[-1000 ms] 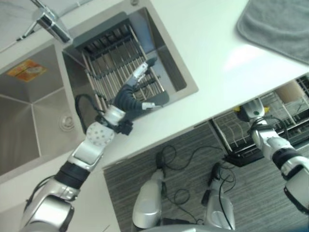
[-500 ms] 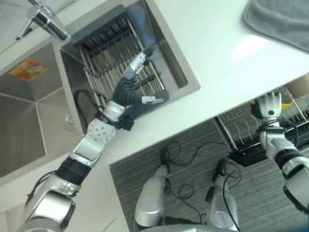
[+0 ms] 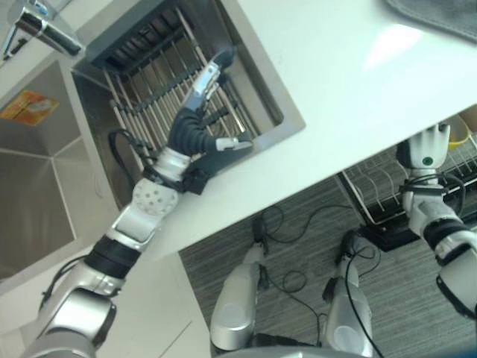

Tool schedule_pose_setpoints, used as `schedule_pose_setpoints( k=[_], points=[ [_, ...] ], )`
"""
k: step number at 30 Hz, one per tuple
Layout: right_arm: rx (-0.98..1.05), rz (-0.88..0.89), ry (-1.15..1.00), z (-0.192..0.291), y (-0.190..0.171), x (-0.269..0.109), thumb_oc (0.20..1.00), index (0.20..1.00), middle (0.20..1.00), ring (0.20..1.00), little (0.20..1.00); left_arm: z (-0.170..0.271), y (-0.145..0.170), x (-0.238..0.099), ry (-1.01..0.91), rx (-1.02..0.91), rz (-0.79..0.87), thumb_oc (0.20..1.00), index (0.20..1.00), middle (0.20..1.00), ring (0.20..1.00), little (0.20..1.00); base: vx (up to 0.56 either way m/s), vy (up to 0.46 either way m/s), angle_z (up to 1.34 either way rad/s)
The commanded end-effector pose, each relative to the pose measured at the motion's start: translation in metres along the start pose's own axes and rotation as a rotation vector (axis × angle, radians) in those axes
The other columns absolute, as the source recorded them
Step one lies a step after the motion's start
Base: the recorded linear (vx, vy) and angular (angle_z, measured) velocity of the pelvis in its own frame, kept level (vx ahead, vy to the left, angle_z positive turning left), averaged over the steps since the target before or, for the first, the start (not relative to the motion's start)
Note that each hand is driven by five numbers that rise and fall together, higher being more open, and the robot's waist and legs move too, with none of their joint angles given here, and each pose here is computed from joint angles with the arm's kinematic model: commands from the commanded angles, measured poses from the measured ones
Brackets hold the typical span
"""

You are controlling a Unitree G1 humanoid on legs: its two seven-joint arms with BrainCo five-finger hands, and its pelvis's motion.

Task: Place the dishes in the dishwasher.

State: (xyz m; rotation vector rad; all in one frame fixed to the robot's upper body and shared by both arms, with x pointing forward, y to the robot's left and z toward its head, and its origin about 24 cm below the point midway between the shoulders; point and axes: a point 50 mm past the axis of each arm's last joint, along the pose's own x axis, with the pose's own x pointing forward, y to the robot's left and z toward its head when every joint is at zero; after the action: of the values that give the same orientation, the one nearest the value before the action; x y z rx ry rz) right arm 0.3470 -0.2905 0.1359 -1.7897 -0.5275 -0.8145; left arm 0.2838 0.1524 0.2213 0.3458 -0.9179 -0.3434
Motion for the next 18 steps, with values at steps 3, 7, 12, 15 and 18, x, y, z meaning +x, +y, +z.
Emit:
schedule_pose_setpoints(
  k=[3,7,12,15,18],
  points=[
    [0.095,-0.454,0.033,0.019,-0.074,0.107,0.2,0.2,0.2,0.2,0.2,0.017,-0.011,0.012,-0.111,-0.028,-0.04,1.0,1.0,1.0,1.0,1.0,0.0,0.0,0.0],
    [0.099,-0.448,0.028,0.022,-0.076,0.111,0.2,0.2,0.2,0.2,0.2,0.016,-0.014,0.013,-0.108,-0.03,-0.045,1.0,1.0,1.0,1.0,1.0,0.01,0.008,0.0],
    [0.124,-0.403,0.056,0.024,-0.076,0.115,0.2,0.2,0.2,0.2,0.2,0.017,-0.017,0.014,-0.116,-0.042,-0.045,1.0,1.0,1.0,1.0,1.0,0.03,0.021,0.0],
    [0.267,-0.255,0.068,0.031,-0.068,0.117,0.2,0.2,0.2,0.2,0.2,0.018,-0.019,0.015,-0.123,-0.048,-0.041,1.0,1.0,1.0,1.0,1.0,0.05,0.019,-0.01],
    [0.344,-0.145,0.033,0.045,-0.06,0.113,0.2,0.2,0.2,0.2,0.2,0.019,-0.023,0.018,-0.126,-0.053,-0.043,1.0,1.0,1.0,1.0,1.0,0.04,0.009,0.0]
  ],
)
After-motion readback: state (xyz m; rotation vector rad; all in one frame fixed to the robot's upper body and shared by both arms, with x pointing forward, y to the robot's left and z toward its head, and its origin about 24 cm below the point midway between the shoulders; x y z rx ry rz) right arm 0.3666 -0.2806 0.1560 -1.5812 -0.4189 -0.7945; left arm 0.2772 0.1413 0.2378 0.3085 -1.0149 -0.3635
